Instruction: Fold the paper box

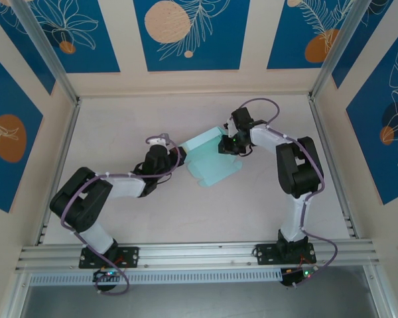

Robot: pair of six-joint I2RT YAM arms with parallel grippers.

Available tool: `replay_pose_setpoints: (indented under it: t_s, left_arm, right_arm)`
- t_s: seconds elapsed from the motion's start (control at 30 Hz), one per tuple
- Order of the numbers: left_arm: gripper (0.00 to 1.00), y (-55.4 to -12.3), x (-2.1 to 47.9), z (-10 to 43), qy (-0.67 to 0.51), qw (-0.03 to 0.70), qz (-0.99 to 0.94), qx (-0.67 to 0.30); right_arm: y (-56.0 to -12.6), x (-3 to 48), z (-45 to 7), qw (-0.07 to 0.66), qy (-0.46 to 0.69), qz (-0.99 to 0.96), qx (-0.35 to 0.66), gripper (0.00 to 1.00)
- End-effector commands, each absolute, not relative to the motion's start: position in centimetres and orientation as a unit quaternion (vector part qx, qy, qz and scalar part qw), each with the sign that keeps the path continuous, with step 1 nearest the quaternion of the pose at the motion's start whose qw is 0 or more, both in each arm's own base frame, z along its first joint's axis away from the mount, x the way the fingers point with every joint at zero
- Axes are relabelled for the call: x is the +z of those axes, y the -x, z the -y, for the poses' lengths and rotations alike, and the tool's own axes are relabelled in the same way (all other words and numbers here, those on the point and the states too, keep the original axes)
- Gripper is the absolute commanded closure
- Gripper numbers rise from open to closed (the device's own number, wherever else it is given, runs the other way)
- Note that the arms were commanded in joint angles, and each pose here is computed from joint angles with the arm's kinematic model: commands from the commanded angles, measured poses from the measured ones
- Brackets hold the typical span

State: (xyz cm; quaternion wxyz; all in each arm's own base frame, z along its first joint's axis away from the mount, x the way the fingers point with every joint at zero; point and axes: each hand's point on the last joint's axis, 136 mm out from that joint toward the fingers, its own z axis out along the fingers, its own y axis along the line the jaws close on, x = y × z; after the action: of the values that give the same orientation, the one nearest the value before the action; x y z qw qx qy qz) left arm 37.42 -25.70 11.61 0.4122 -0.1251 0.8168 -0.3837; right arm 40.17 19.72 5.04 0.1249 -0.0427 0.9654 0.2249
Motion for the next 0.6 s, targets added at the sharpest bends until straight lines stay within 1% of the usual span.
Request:
replay_pose_setpoints:
  t_s: [0.0, 0.03, 0.17, 0.3, 0.4, 0.47, 0.57]
  left_arm:
    - [1.0, -36.4, 8.8, 24.5, 0.117, 0.393, -0.846, -0.34]
    - [1.0, -36.4, 8.7, 24.4, 0.117, 0.394, -0.847, -0.338]
    - [1.0, -36.4, 8.7, 24.4, 0.116, 0.394, -0.848, -0.336]
    - [1.0, -36.4, 9.0, 24.4, 0.114, 0.396, -0.847, -0.337]
    - [1.0, -36.5, 9.2, 24.4, 0.114, 0.397, -0.846, -0.337]
    - [1.0, -36.5, 9.4, 24.5, 0.114, 0.397, -0.845, -0.339]
    - [1.0, -36.6, 9.6, 24.6, 0.114, 0.397, -0.844, -0.342]
  right_arm:
    - [-40.1, 7.3, -19.8, 0.152, 0.063, -0.958, 0.234, 0.72]
    - [-40.0, 7.5, -19.8, 0.15, 0.066, -0.957, 0.241, 0.68]
    - [-39.0, 8.5, -20.3, 0.143, 0.083, -0.949, 0.269, 0.59]
    - [-37.2, 10.7, -20.8, 0.146, 0.102, -0.935, 0.306, 0.54]
    - [-37.1, 13.3, -19.6, 0.175, 0.087, -0.924, 0.328, 0.55]
    - [-37.9, 15.0, -17.7, 0.203, 0.059, -0.917, 0.339, 0.56]
    - [-40.4, 16.4, -14.4, 0.232, 0.006, -0.91, 0.344, 0.65]
